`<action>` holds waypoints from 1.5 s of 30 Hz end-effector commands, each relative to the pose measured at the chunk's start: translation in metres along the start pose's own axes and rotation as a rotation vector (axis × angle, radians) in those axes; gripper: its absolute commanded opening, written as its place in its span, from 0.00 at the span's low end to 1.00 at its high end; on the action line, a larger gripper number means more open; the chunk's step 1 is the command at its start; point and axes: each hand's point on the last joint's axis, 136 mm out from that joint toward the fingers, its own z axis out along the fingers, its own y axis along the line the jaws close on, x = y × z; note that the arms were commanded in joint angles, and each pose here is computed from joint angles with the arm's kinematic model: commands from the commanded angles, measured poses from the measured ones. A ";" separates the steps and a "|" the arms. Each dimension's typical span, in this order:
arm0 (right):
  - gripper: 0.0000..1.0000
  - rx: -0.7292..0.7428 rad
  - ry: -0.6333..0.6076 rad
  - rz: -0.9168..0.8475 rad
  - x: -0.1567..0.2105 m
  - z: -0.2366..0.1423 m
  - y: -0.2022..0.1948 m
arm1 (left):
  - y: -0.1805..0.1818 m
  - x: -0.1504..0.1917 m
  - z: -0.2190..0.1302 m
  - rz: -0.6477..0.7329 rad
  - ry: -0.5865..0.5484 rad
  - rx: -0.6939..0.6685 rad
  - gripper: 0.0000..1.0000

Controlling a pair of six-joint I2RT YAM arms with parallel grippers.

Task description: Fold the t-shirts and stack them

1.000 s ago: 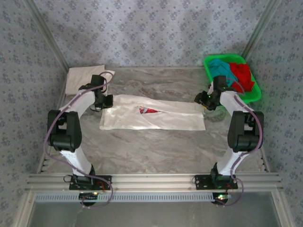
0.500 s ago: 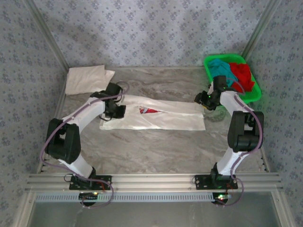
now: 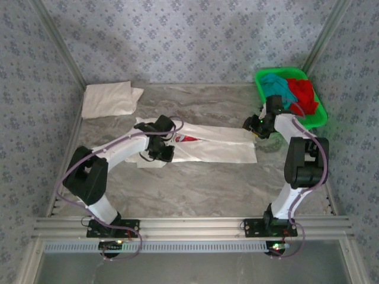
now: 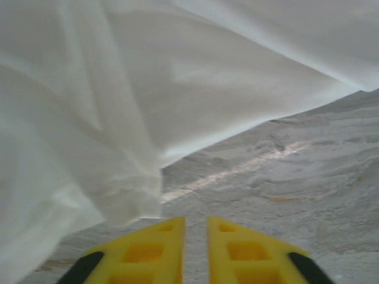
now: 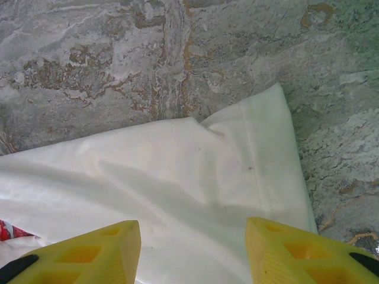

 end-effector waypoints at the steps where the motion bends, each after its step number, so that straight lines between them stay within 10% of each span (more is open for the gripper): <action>1: 0.52 0.001 -0.007 -0.009 -0.005 0.001 0.004 | -0.023 -0.019 -0.022 0.029 -0.052 0.060 0.35; 9: 0.52 -0.010 -0.011 -0.007 -0.007 0.003 0.004 | 0.057 -0.066 -0.056 -0.184 -0.222 0.033 0.55; 27: 0.55 0.020 0.005 0.061 0.014 -0.015 -0.020 | 0.184 -0.118 0.004 -0.399 -0.218 0.003 0.53; 45: 0.59 -0.085 0.035 0.152 0.007 -0.005 -0.026 | 0.184 -0.130 0.002 -0.377 -0.210 0.025 0.02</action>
